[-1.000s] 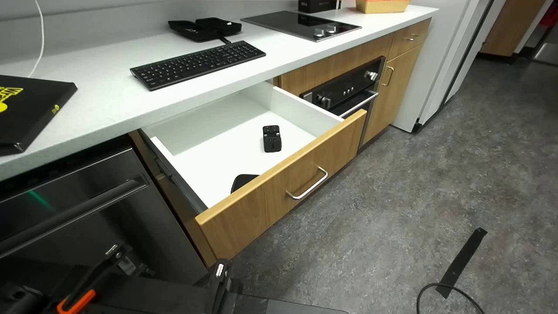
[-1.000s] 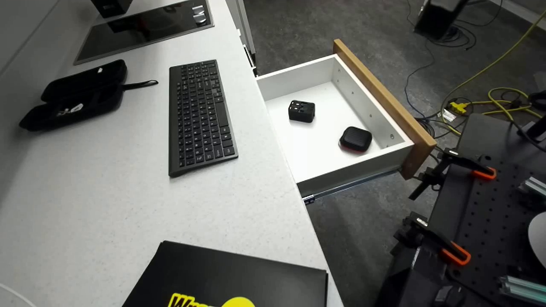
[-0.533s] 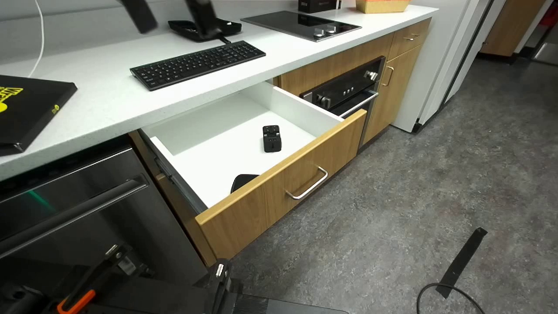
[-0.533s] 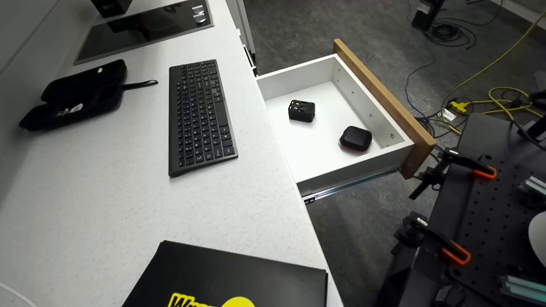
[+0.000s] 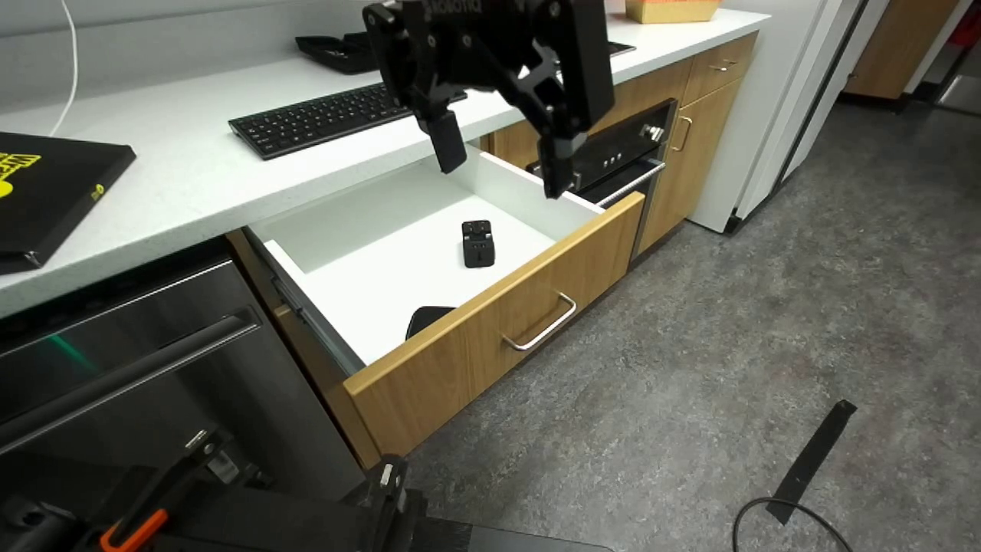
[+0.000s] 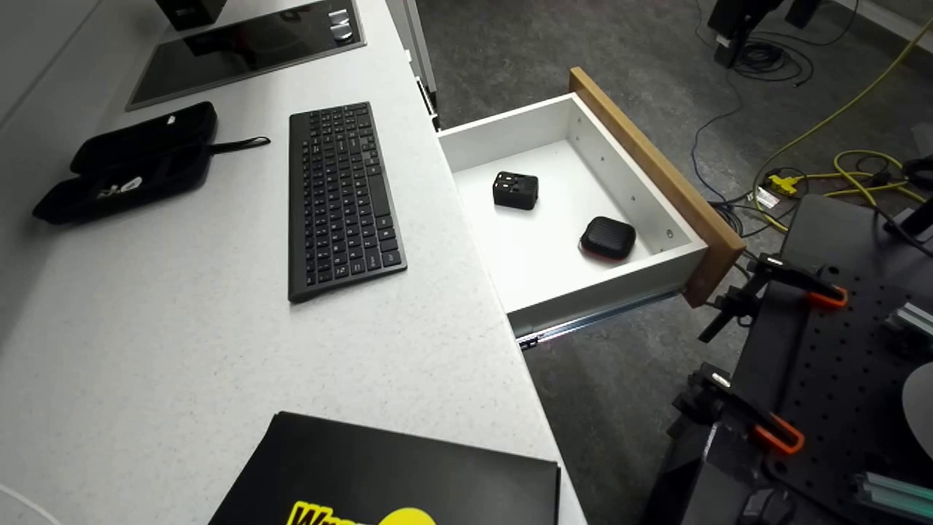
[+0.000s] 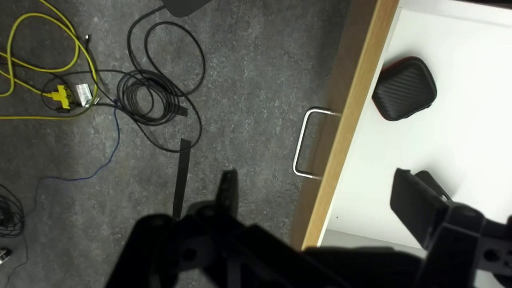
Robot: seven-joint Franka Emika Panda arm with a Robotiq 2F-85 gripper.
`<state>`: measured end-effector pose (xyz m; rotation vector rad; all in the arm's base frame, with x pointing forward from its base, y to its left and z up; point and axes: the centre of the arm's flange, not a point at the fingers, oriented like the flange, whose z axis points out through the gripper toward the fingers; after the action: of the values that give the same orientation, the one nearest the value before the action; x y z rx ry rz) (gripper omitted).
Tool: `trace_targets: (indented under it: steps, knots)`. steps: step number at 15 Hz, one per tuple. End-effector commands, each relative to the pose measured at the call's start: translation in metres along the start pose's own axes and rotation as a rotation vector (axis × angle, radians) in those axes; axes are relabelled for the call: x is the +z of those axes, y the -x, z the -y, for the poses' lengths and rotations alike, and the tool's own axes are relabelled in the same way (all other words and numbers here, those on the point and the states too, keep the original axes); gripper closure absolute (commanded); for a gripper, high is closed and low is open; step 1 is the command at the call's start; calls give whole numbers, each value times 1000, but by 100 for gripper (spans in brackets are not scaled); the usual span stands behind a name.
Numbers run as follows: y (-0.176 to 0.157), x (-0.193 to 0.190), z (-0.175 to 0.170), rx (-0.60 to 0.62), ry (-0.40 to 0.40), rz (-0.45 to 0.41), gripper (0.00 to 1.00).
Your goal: Push the open drawer closed
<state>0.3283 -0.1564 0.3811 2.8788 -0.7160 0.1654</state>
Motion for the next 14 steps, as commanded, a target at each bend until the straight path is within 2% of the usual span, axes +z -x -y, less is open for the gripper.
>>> trace_targets:
  steps: [1,5,11,14]
  knots:
    - [0,-2,1,-4,0,-6,0]
    - [3,8,-1,16,17,-50,0]
    - [-48,74,-62,228,112,-114,0]
    - [-73,114,-88,328,159,-90,0]
